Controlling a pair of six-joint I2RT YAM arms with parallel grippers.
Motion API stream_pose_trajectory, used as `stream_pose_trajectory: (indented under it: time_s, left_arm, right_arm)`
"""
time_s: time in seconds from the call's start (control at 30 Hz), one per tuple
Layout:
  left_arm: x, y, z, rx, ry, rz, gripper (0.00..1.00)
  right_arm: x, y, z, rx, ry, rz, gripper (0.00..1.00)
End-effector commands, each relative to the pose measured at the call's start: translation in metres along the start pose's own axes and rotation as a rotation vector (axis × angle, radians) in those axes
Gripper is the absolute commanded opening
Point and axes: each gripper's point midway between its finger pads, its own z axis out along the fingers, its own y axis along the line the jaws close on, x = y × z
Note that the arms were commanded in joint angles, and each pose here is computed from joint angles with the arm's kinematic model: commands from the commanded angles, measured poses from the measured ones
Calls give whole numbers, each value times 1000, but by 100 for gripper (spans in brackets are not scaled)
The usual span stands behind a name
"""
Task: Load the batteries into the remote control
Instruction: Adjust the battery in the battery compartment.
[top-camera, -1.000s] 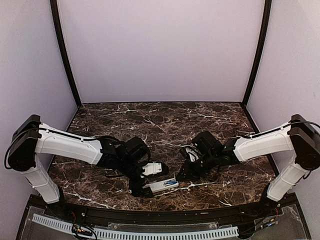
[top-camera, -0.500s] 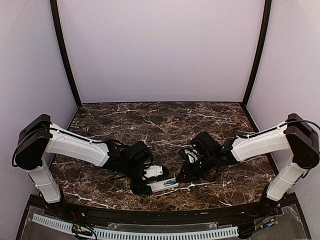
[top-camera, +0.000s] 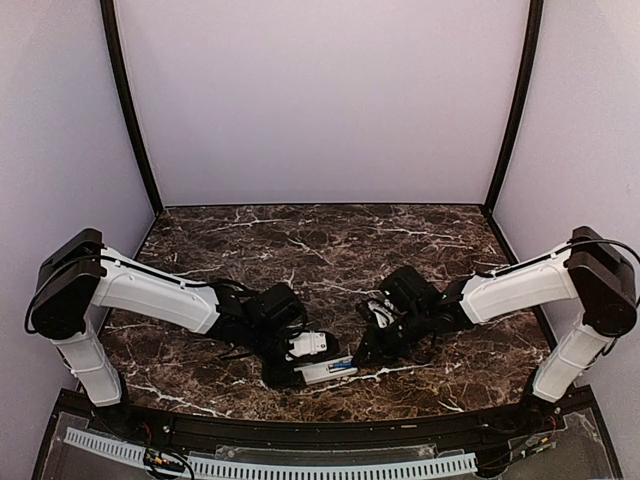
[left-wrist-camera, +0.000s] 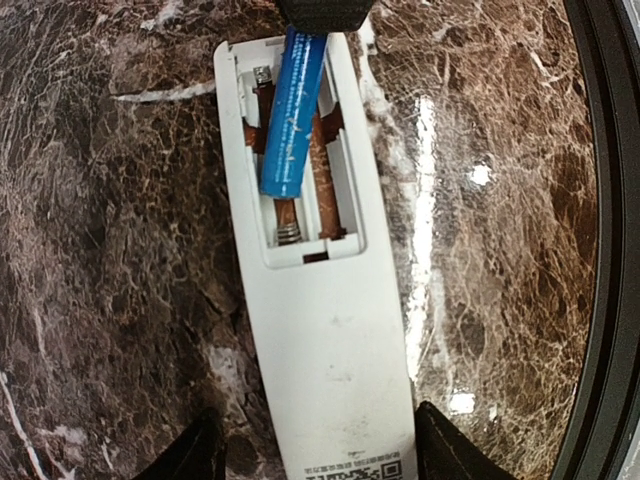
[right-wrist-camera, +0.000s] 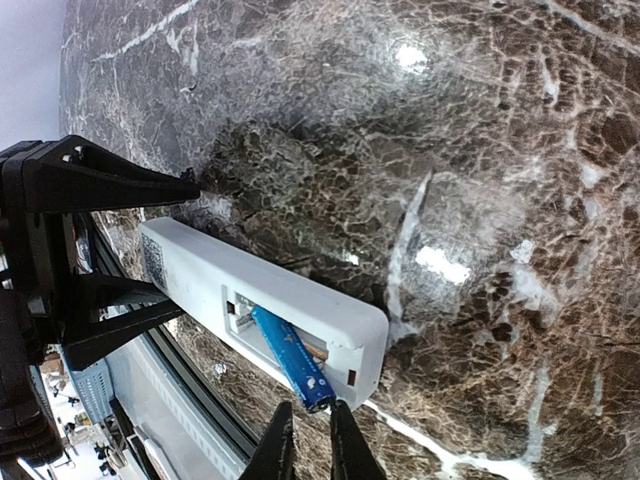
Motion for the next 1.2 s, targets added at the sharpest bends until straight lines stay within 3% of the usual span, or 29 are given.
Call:
stream_pose_trajectory:
  time_s: [0.0, 0.8, 1.17]
  left_arm:
    - [5, -8, 6, 39, 27, 0, 62]
    - [6, -9, 8, 55, 40, -2, 58]
    - [-28, -11, -9, 85, -59, -28, 66]
  right_arm:
    - [-1, 5, 5, -5, 8, -8, 11]
    - [-10, 19, 27, -39, 14, -16, 7]
    - [-1, -2, 32, 42, 26, 22, 7]
